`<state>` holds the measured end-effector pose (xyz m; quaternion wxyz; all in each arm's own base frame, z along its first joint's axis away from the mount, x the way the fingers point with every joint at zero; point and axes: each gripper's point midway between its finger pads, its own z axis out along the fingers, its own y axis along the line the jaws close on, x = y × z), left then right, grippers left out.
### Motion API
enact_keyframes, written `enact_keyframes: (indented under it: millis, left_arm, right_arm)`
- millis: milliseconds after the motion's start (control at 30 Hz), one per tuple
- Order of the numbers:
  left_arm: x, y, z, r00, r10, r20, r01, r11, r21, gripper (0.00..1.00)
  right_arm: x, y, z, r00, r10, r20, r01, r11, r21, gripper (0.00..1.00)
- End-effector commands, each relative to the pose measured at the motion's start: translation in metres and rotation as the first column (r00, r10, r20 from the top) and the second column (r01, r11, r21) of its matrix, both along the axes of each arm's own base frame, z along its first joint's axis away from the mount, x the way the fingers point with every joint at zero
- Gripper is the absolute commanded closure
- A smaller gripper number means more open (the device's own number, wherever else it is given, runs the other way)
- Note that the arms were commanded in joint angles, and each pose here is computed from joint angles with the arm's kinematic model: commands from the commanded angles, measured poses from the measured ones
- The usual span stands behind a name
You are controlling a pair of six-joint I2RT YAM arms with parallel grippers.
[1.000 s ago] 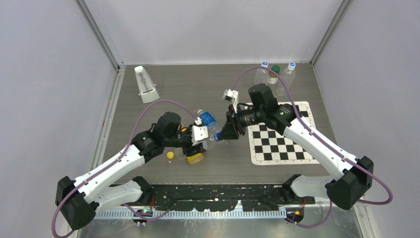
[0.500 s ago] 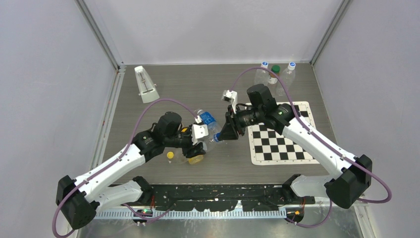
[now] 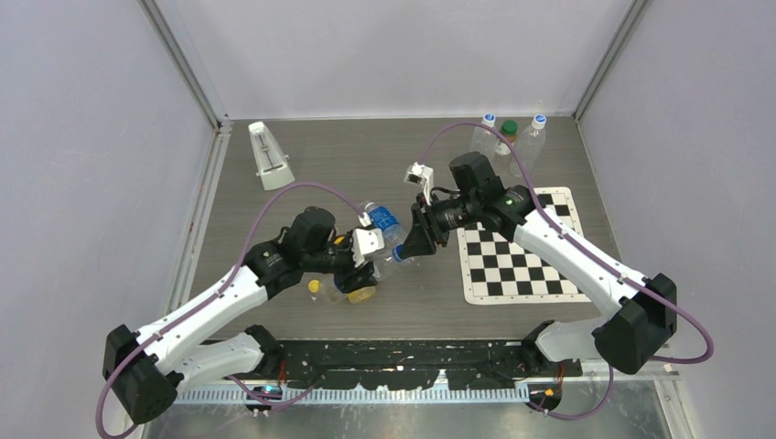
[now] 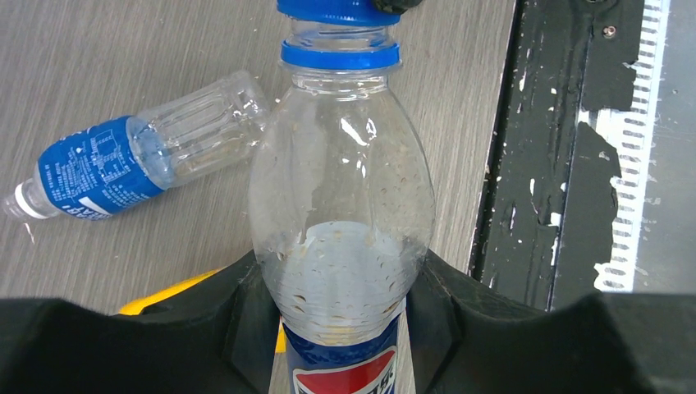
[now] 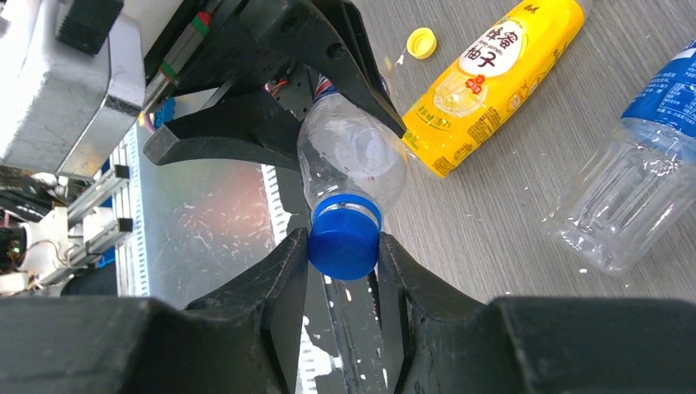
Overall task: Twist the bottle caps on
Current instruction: Screw the bottle cap onto the plastic bottle.
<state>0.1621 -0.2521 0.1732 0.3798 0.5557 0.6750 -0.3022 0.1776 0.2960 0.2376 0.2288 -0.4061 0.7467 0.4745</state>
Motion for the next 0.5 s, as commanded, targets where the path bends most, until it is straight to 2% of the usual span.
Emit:
enact_keyframes:
  millis: [0,467]
  left_arm:
    - [0.021,-0.027,0.074,0.981,0.027,0.191,0.018,0.973,-0.231,0.88]
    - [0.051,-0.018,0.107,0.931,0.235,0.278,-0.129,0.927,-0.353,0.88]
  right_arm:
    - [-0.001,0.012,0.008,0.998,-0.018,-0.059,0.019,0.999,0.031,0.86]
    - [0.016,0.020,0.010,0.955,-0.205,-0.216,0.210,0.978,-0.002,0.88]
